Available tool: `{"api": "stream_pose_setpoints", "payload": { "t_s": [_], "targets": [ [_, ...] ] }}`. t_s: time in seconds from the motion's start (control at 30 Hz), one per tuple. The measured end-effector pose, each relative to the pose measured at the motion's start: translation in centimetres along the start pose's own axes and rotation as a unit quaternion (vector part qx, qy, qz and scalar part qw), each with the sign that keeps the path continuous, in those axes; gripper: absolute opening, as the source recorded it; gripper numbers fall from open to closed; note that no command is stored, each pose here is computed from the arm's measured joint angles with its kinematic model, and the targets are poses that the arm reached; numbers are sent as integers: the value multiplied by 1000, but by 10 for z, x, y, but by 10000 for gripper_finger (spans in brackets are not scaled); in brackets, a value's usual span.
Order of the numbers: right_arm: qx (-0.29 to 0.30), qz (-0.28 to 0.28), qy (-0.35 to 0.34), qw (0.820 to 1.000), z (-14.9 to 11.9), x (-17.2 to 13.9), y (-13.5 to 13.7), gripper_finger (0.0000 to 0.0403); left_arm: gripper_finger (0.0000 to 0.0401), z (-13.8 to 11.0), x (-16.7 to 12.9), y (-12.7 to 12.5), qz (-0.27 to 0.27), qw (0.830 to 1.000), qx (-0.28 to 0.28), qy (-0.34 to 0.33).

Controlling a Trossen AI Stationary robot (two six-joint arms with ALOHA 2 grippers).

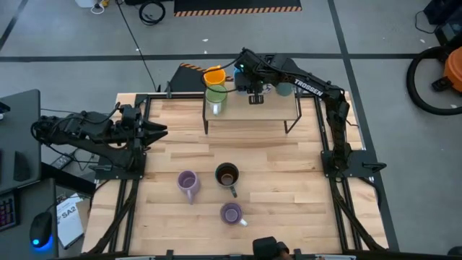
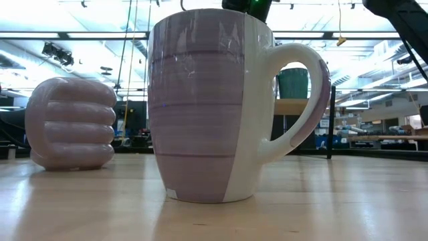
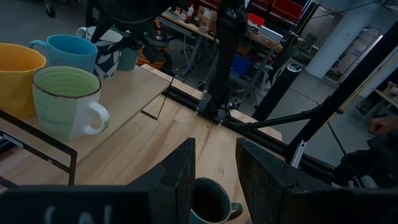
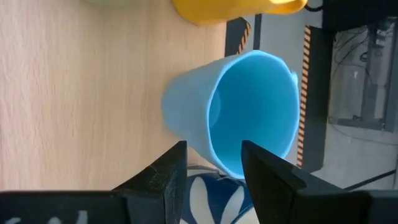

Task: Place coffee mugs
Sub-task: Put the dark blue mug on the shelf

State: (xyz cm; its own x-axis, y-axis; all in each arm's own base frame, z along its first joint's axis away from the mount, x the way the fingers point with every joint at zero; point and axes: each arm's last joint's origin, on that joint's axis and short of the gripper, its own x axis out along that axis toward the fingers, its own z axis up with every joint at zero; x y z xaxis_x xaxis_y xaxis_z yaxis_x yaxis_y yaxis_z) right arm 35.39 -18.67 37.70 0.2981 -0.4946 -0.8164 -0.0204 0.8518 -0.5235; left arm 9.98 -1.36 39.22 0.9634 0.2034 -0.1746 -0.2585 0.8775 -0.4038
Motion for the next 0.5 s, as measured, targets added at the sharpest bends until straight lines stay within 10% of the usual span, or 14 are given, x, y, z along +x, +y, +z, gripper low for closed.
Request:
{"api": "stream_pose_setpoints", "payload": {
  "t_s": [0.5],
  "targets": [
    [25,23,-26,999,1,2,-1,158,121,0,0,0,0,1000,0,0]
  ]
}}
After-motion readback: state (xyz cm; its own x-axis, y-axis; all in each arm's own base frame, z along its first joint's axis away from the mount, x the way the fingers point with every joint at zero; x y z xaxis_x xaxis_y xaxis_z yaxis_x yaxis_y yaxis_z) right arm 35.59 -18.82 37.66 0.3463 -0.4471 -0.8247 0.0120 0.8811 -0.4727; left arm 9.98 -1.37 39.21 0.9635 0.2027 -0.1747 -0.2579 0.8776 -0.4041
